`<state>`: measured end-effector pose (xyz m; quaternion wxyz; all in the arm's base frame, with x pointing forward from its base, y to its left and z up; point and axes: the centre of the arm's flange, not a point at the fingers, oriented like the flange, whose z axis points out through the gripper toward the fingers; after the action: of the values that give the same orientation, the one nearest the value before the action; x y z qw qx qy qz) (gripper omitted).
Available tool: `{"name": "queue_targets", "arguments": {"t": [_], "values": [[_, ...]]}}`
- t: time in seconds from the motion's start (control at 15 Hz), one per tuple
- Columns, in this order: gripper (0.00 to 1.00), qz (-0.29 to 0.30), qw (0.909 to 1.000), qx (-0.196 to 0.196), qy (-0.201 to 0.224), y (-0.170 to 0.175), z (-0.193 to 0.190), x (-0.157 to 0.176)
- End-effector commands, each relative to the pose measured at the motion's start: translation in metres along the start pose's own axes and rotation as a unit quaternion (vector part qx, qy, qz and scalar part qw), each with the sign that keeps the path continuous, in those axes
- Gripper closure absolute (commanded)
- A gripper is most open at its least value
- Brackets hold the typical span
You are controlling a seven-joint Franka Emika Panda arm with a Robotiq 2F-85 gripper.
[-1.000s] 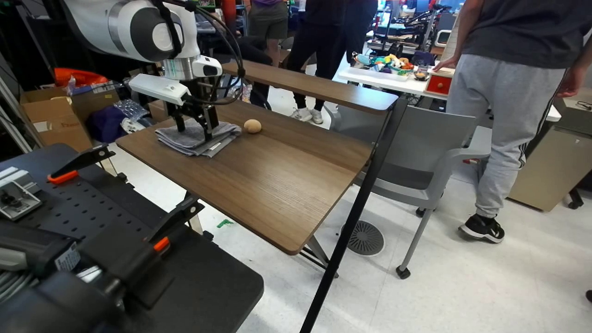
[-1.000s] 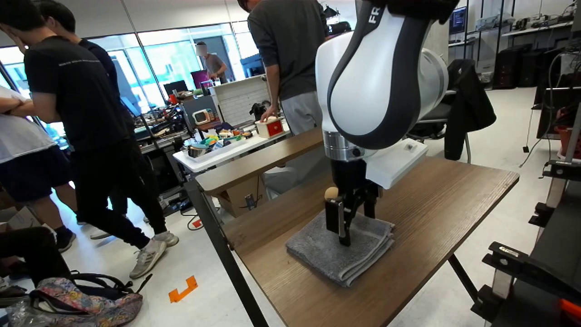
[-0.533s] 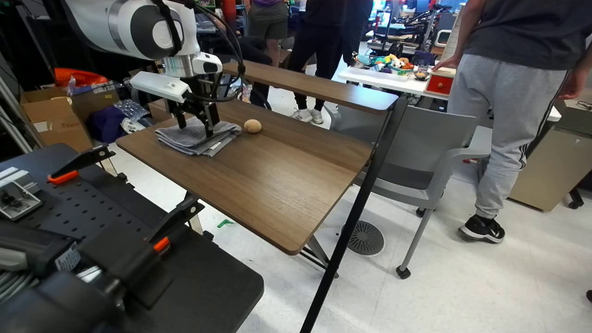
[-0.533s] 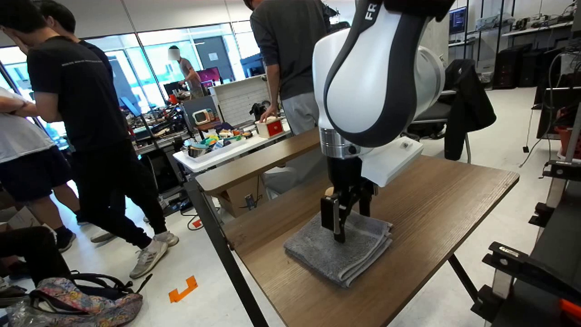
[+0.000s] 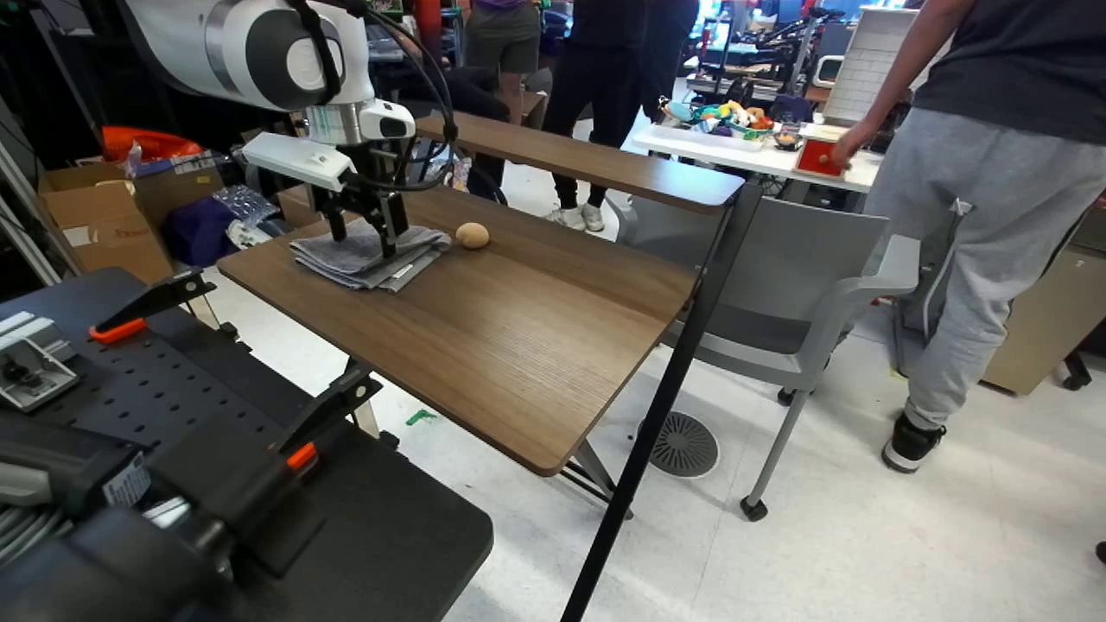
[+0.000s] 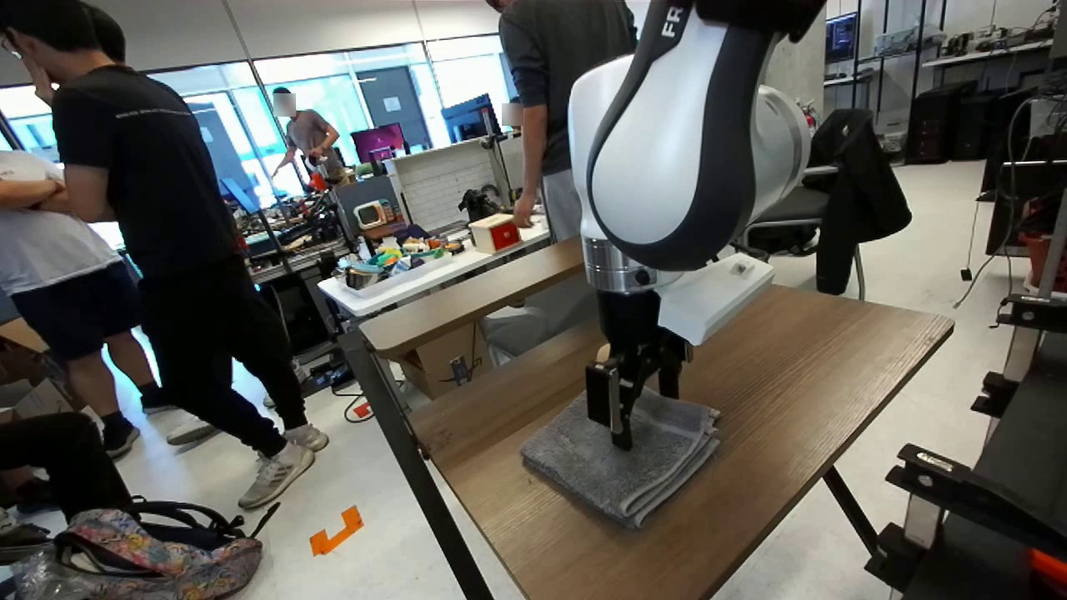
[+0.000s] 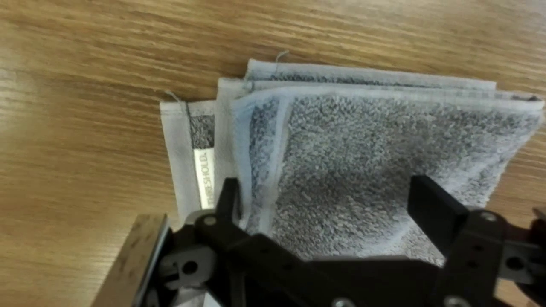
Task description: Move the brown plushie to the left, then use the towel to wipe the table
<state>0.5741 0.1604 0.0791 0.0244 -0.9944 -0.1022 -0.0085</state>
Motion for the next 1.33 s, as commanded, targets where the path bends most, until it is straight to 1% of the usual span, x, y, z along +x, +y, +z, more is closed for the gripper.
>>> {"name": "queue_targets", "arguments": {"t": [0.0, 0.2, 0.4, 0.53, 0.67, 0.73, 0.8, 0.87, 1.0, 1.13, 1.2, 1.27], "values": [[0.0, 0.049, 0.9961, 0.021, -0.07, 0.028, 0.025, 0.013], [0.0, 0.081, 0.9842, 0.058, -0.147, 0.06, 0.045, 0.01], [0.0, 0.135, 0.9662, 0.087, -0.202, 0.097, 0.053, 0.01], [0.0, 0.162, 0.9591, 0.091, -0.213, 0.125, 0.051, 0.01], [0.0, 0.198, 0.9519, 0.085, -0.218, 0.167, 0.05, 0.01], [0.0, 0.218, 0.9501, 0.071, -0.212, 0.196, 0.051, 0.008], [0.0, 0.25, 0.9379, 0.064, -0.232, 0.22, 0.049, 0.004], [0.0, 0.275, 0.9314, 0.06, -0.231, 0.246, 0.044, -0.001], [0.0, 0.319, 0.9114, 0.071, -0.251, 0.282, 0.03, -0.006], [0.0, 0.355, 0.8988, 0.083, -0.244, 0.314, 0.021, -0.004], [0.0, 0.365, 0.8985, 0.089, -0.226, 0.329, 0.014, 0.0], [0.0, 0.373, 0.8961, 0.099, -0.219, 0.338, 0.009, 0.003]]}}
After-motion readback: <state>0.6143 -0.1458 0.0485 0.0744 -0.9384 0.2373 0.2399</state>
